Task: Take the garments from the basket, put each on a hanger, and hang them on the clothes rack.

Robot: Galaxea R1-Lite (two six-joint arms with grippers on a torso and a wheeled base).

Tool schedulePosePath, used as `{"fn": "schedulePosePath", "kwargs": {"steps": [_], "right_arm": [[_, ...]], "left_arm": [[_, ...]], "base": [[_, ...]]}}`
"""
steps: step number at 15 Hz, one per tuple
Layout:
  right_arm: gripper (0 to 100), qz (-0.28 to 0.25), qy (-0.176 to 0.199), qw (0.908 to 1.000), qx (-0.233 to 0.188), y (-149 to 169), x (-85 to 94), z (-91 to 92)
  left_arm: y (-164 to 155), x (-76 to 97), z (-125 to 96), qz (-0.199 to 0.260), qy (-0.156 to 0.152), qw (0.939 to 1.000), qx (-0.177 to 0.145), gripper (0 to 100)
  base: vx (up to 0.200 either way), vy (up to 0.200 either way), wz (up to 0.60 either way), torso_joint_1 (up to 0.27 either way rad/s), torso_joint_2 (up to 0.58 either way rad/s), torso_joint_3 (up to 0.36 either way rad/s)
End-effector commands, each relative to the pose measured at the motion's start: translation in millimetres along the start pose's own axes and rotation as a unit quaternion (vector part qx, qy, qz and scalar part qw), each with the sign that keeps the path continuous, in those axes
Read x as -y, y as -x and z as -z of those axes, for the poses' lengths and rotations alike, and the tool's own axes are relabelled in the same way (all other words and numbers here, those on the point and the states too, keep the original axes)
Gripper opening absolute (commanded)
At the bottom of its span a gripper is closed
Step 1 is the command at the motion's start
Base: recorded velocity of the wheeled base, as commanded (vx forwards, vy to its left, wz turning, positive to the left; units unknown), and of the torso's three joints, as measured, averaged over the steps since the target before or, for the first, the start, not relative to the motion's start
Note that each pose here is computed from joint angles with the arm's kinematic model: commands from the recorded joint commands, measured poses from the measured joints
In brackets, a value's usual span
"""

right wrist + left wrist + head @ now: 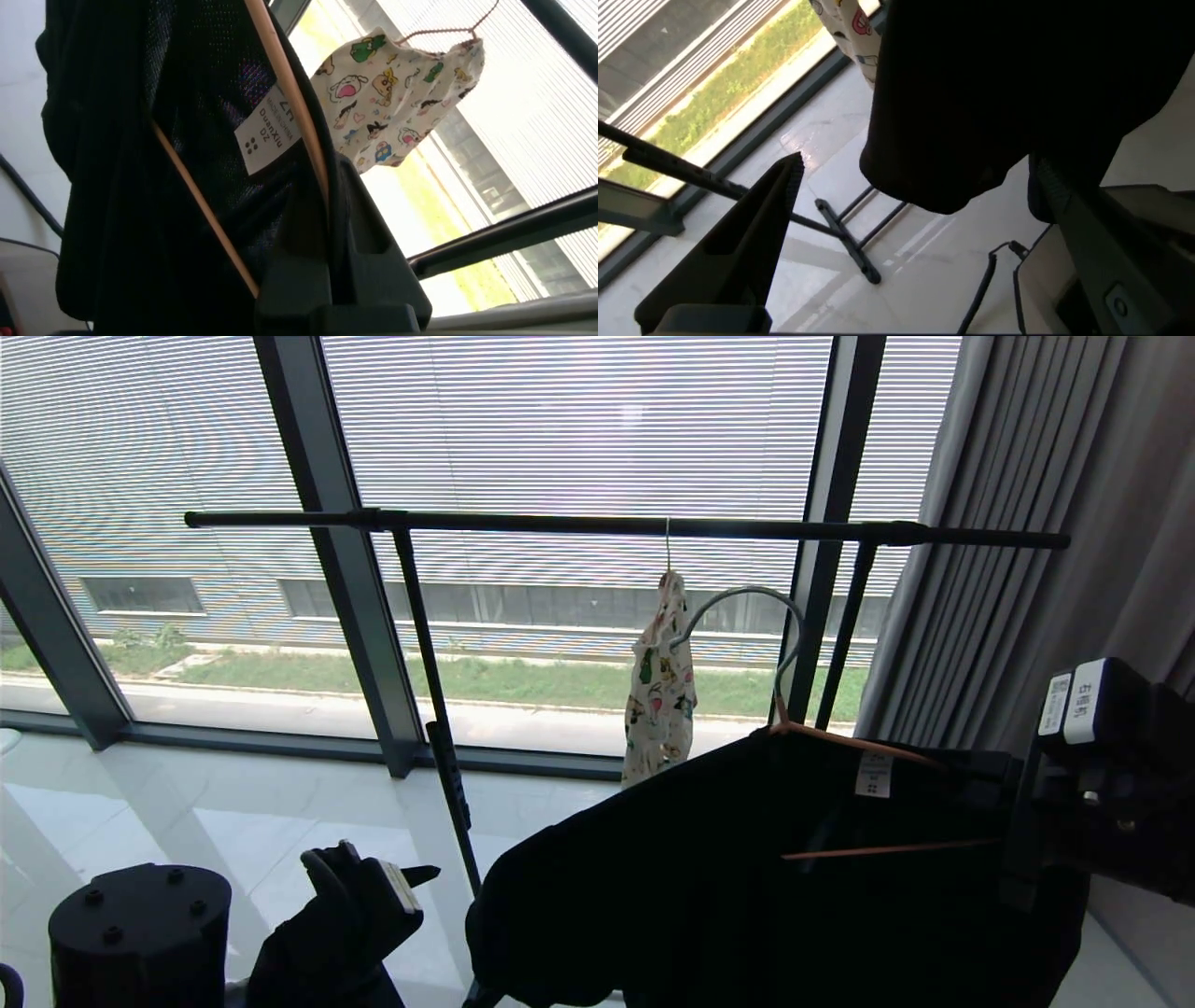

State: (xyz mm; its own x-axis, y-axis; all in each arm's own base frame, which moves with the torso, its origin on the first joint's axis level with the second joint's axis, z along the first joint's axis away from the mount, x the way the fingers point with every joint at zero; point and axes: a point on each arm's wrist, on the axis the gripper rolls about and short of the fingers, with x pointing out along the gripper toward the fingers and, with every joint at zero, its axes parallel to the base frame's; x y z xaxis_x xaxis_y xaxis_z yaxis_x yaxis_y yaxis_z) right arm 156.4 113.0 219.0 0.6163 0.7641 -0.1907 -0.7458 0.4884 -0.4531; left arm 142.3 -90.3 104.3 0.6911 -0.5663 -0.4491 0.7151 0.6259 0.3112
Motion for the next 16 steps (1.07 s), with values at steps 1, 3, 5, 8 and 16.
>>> {"fn": "schedulePosePath", "kwargs": {"steps": [1,3,5,8,16], "right_arm": [[0,-0.002,0.004,0.9999,0.013,5.0,-2.9,-4.7],[0,-0.006,0.007,0.9998,0.016,5.3,-4.5,-6.2],[0,-0.012,0.008,0.9997,0.02,5.1,-6.9,-7.8],[0,-0.01,0.01,0.9997,0.022,6.2,-6.8,-8.5],[0,-0.003,0.008,0.9998,0.02,6.3,-10.1,-11.6]], "left_arm": [[-4.6,-0.7,-0.2,0.003,0.002,1.0,-0.005,100],[-5.9,-0.9,0.3,0.003,0.006,0.9999,-0.008,100],[-6.6,-1.4,-0.7,0.002,0.012,0.9999,-0.007,0],[-7.2,-1.8,-0.6,0.001,0.014,0.9999,-0.008,0],[-0.5,-38.8,16.8,-0.099,0.089,0.9901,-0.043,0]], "base": [[0.0,0.0,0.0,0.0,0.0,0.0],[0.0,0.0,0.0,0.0,0.0,0.0],[0.0,0.0,0.0,0.0,0.0,0.0],[0.0,0.0,0.0,0.0,0.0,0.0],[0.0,0.0,0.0,0.0,0.0,0.0]]}}
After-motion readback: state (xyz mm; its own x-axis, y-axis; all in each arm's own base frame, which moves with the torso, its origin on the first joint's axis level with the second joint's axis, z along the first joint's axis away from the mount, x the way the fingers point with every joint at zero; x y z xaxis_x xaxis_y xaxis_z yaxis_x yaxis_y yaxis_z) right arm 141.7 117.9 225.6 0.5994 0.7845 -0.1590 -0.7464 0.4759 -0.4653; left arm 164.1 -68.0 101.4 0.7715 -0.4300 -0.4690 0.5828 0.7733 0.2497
